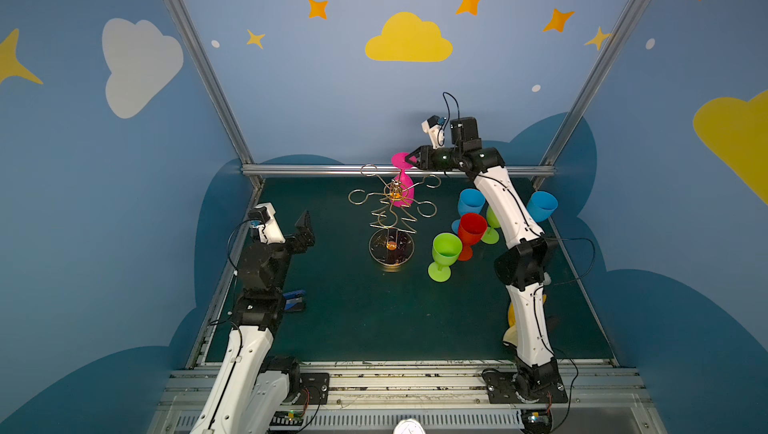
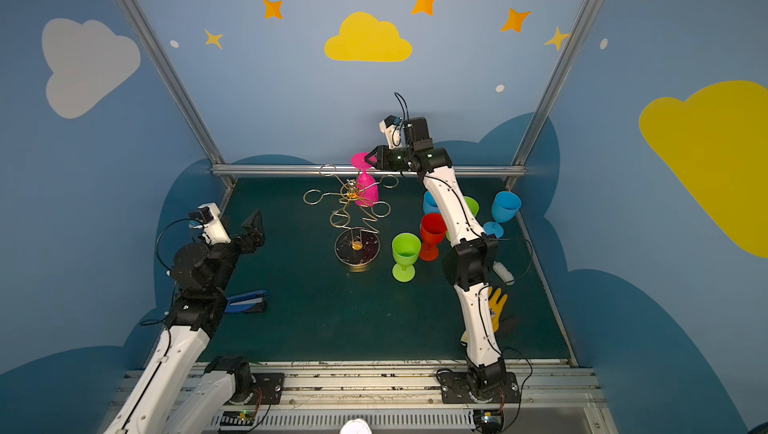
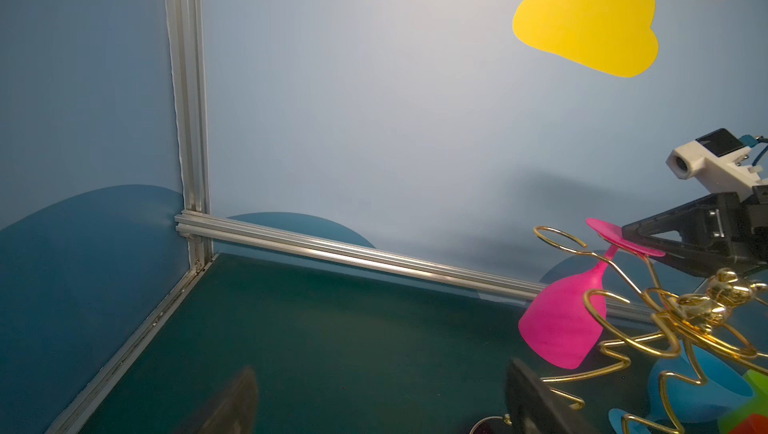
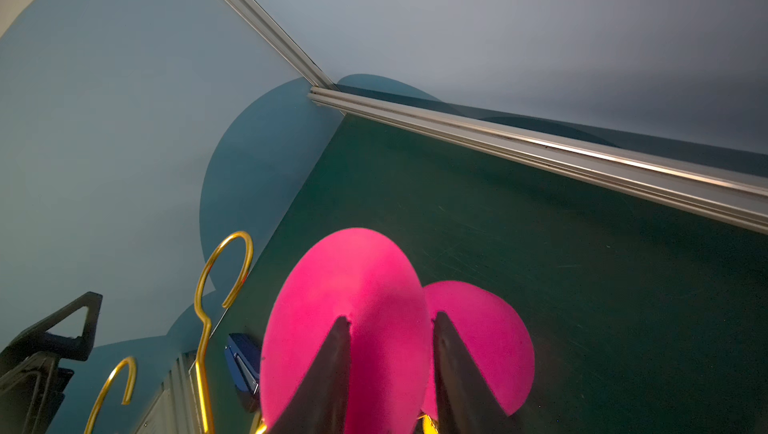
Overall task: Take the wine glass off the wine glass rack
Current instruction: 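Close the right gripper on the magenta glass foot, then lift the magenta glass off the rack hook with the right gripper, then raise the magenta glass above the rack while the left arm reaches toward it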
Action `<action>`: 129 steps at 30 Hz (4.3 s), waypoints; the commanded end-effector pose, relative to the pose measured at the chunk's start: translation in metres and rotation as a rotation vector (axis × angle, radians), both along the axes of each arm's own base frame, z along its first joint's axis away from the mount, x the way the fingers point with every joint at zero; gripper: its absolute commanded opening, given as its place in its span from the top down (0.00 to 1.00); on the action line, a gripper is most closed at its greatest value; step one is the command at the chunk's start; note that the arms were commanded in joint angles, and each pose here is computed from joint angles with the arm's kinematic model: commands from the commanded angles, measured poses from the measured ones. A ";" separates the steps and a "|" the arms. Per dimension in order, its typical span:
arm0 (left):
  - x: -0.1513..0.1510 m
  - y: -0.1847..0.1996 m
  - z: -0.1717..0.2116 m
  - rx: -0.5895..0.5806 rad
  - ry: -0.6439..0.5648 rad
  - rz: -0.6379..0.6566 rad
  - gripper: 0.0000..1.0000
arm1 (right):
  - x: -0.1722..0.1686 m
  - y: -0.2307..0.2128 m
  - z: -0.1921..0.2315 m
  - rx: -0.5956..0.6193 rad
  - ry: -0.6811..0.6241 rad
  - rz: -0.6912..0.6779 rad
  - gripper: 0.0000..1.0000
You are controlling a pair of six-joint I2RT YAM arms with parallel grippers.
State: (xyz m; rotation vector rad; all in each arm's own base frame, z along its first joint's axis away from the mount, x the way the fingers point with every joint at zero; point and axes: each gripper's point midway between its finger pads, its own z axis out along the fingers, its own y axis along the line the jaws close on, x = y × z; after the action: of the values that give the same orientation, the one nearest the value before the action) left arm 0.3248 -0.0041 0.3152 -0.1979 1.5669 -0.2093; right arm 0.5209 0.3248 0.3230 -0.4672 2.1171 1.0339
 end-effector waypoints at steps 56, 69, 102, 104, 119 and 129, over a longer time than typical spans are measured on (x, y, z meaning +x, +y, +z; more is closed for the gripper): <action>-0.001 0.001 0.001 -0.011 -0.012 0.001 0.09 | -0.038 -0.004 0.090 0.403 0.119 0.165 1.00; -0.002 0.000 0.002 -0.012 -0.013 -0.001 0.09 | -0.051 -0.004 0.075 0.394 0.176 0.188 1.00; -0.002 0.001 0.003 -0.011 -0.016 0.005 0.09 | -0.050 -0.048 0.067 0.386 0.182 0.091 1.00; -0.003 0.001 0.004 -0.011 -0.020 0.004 0.09 | -0.048 -0.057 0.072 0.388 0.166 0.068 1.00; -0.036 -0.066 0.104 -0.155 -0.174 -0.413 0.17 | -0.091 -0.123 0.155 0.347 -0.095 -0.065 1.00; -0.069 -0.158 0.164 -0.212 -0.155 -0.956 0.28 | -0.185 -0.113 0.197 0.244 -0.310 0.016 1.00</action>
State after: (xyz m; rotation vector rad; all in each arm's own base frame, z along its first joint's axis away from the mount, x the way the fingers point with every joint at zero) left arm 0.2725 -0.1315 0.4765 0.2734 1.3619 -0.9531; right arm 0.3606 0.2091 0.5155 -0.4091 1.7202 1.2058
